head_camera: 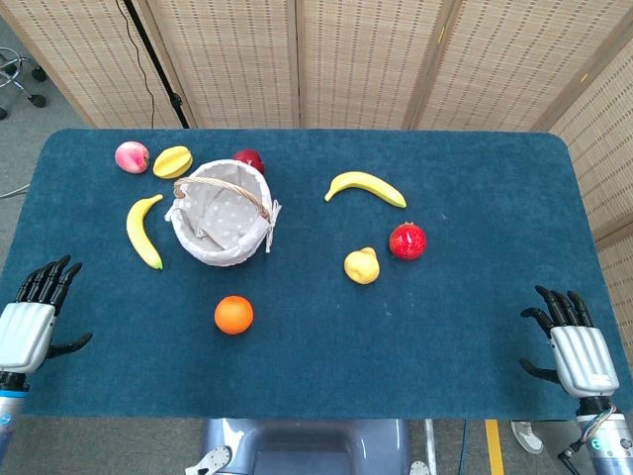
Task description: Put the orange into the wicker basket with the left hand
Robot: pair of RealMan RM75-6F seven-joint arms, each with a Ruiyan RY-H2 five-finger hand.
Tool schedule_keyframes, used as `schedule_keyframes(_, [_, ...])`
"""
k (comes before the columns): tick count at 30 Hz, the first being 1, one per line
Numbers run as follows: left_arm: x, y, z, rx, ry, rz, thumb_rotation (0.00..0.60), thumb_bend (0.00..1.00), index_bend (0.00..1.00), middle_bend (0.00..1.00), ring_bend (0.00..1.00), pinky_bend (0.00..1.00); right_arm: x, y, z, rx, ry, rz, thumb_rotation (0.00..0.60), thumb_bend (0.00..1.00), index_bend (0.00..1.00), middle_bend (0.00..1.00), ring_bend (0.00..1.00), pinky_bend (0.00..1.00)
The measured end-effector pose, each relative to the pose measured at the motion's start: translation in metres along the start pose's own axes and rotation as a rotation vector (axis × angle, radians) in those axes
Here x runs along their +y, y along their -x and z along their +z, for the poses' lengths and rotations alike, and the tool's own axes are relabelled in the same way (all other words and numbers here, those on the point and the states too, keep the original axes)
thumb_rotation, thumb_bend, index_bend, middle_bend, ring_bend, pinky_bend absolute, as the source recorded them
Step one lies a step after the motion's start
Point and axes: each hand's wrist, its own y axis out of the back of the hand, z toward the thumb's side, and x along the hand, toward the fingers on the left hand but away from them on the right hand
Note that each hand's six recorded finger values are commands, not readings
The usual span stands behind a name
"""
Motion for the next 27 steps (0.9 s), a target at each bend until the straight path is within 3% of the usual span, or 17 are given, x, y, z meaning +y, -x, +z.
schedule_keyframes(18, [-0.007, 0.001, -0.002, 0.011, -0.011, -0.030, 0.600, 0.00, 0.09, 0.00, 0.02, 0.09, 0.001, 0.000, 0.002, 0.010, 0.003, -0.002, 0.600, 0.16, 0.32, 0.08, 0.09, 0.03])
schedule_keyframes(27, [-0.009, -0.007, 0.010, -0.016, 0.015, -0.042, 0.600, 0.00, 0.09, 0.00, 0.02, 0.09, 0.003, -0.001, 0.006, 0.020, 0.009, -0.010, 0.600, 0.16, 0.32, 0.08, 0.09, 0.03])
